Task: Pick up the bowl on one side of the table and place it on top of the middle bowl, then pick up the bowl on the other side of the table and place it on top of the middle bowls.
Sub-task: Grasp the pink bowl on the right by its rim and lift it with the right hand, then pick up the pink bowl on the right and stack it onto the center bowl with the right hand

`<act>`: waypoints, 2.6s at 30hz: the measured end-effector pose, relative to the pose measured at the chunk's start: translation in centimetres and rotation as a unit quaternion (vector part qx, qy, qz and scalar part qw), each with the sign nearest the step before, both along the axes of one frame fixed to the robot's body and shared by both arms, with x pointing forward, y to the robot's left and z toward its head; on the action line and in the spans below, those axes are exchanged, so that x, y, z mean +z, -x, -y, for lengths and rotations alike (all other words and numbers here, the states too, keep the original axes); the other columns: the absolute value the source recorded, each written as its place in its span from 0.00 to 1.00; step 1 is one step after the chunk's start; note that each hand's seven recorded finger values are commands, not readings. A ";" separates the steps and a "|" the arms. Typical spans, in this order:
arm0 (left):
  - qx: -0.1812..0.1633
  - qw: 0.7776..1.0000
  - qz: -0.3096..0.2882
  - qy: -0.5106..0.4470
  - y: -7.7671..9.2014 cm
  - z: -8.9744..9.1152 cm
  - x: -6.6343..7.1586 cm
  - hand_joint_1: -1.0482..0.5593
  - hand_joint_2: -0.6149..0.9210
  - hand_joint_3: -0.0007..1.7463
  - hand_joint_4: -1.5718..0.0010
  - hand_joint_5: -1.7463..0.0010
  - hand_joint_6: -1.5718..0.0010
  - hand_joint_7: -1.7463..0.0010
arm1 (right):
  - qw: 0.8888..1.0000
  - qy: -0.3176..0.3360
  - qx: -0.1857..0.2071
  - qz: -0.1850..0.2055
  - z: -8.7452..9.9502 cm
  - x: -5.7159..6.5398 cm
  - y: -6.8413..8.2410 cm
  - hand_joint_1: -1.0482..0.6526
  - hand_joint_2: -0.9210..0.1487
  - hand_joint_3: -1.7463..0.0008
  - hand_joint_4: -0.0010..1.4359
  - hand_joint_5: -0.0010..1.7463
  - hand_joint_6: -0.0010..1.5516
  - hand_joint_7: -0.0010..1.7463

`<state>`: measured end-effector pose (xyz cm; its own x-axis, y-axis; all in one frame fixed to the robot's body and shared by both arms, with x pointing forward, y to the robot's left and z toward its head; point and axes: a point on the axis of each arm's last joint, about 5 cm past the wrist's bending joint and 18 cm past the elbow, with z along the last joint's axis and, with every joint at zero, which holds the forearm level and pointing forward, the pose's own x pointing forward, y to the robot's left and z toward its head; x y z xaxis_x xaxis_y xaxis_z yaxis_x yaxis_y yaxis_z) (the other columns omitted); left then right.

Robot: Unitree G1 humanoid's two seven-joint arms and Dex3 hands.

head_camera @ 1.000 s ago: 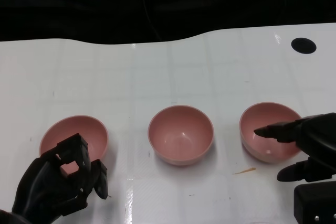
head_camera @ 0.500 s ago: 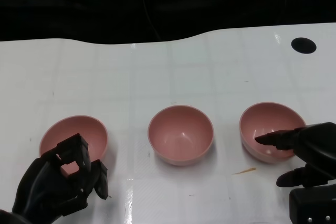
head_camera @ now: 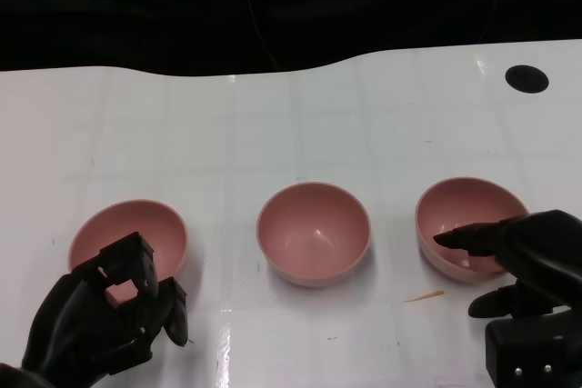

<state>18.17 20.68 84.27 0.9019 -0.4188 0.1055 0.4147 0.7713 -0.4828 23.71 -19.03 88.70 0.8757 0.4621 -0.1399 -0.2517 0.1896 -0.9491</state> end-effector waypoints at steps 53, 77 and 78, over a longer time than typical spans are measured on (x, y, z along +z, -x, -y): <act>0.006 1.000 -0.004 -0.003 0.1 0.0 -0.1 0.64 0.81 0.66 0.47 0.00 0.53 0.06 | 0.993 -0.104 0.007 0.062 -0.8 -2.5 -0.6 0.55 0.00 0.80 0.54 1.00 0.41 0.97; 0.007 1.000 0.001 -0.007 -0.1 0.2 -0.1 0.64 0.82 0.65 0.48 0.00 0.53 0.06 | 0.981 -0.113 0.054 0.148 -1.1 1.7 -1.2 0.55 0.01 0.78 0.53 1.00 0.40 0.96; 0.008 1.000 0.002 -0.007 -0.1 0.2 -0.1 0.64 0.82 0.66 0.47 0.00 0.52 0.06 | 0.981 -0.112 0.057 0.151 -1.1 1.8 -1.2 0.55 0.02 0.78 0.53 1.00 0.40 0.96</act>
<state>18.24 20.49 84.13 0.9080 -0.4061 0.1029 0.4042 0.7845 -0.4703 24.90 -17.93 90.52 0.8022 0.5494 0.2338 0.0019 0.3892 -0.9212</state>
